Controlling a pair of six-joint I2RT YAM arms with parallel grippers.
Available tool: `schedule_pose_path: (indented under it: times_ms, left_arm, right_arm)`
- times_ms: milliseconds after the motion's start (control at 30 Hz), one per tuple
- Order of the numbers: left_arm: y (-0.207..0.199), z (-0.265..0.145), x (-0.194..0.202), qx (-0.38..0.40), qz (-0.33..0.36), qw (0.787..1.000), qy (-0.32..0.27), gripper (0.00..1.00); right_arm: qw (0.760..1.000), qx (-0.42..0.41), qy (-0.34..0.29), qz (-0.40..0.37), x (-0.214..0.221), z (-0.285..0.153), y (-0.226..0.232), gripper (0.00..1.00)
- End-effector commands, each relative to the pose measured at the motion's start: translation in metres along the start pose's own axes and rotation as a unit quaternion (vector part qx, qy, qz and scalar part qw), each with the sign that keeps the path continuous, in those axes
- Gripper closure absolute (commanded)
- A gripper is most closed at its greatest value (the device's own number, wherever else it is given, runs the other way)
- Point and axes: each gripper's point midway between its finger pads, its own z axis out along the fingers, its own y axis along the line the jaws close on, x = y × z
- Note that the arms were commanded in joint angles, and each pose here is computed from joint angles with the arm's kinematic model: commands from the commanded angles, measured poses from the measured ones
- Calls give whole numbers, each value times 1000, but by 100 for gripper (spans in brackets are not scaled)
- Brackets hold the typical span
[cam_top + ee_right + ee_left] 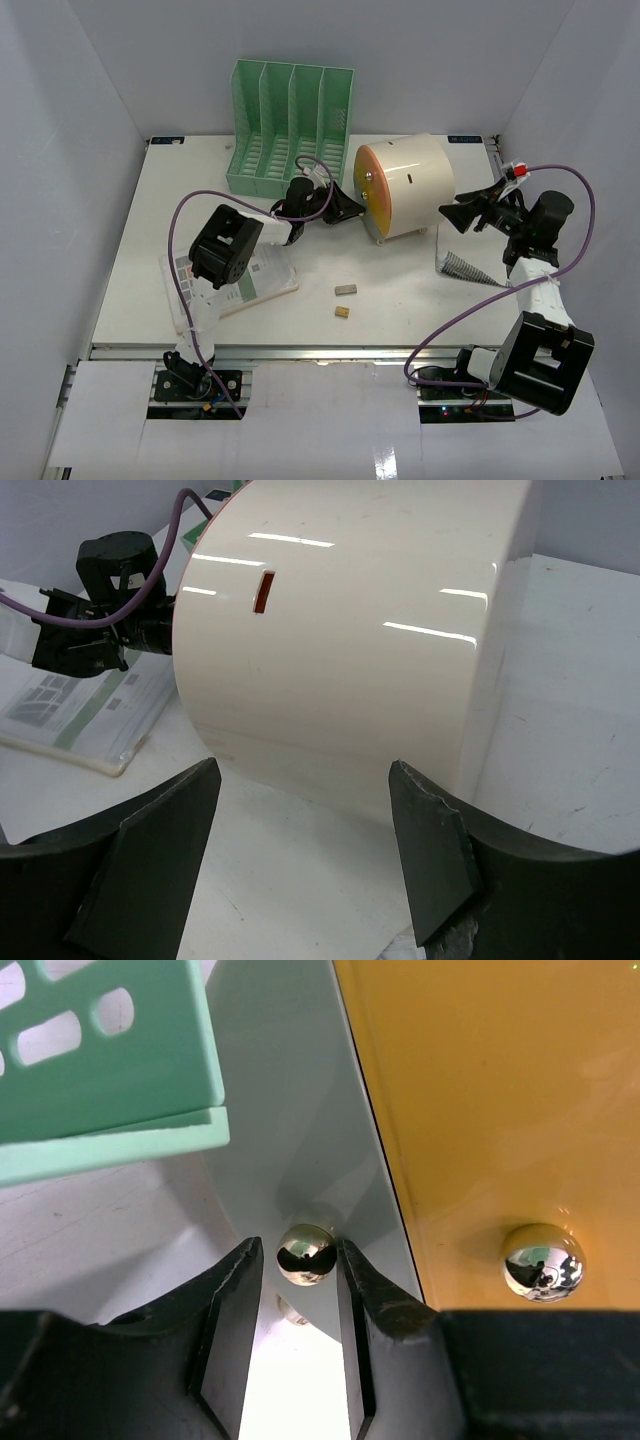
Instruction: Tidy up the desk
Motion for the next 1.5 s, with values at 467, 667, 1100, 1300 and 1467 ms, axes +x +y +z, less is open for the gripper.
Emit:
schedule_pose_path:
  times_ms: [467,667,1100,1300,1467]
  left_arm:
    - [-16,-57,35,19,16,999,20,81]
    - [-19,-86,47,8,38,999,27,82]
    - [-1,-130,57,-7,33,999,38,82]
    - [-1,-138,61,-14,35,999,40,61]
    - [-5,-142,53,-33,63,997,36,2]
  right_arm:
    - [1000,4,-15,-22,-9,-10,0,26]
    - [999,7,-10,-30,-11,-17,9,26]
    - [968,-69,64,-233,-10,-9,94,22]
    - [953,-40,94,-285,-13,24,113,17]
    - [920,-174,154,-317,25,28,164,16]
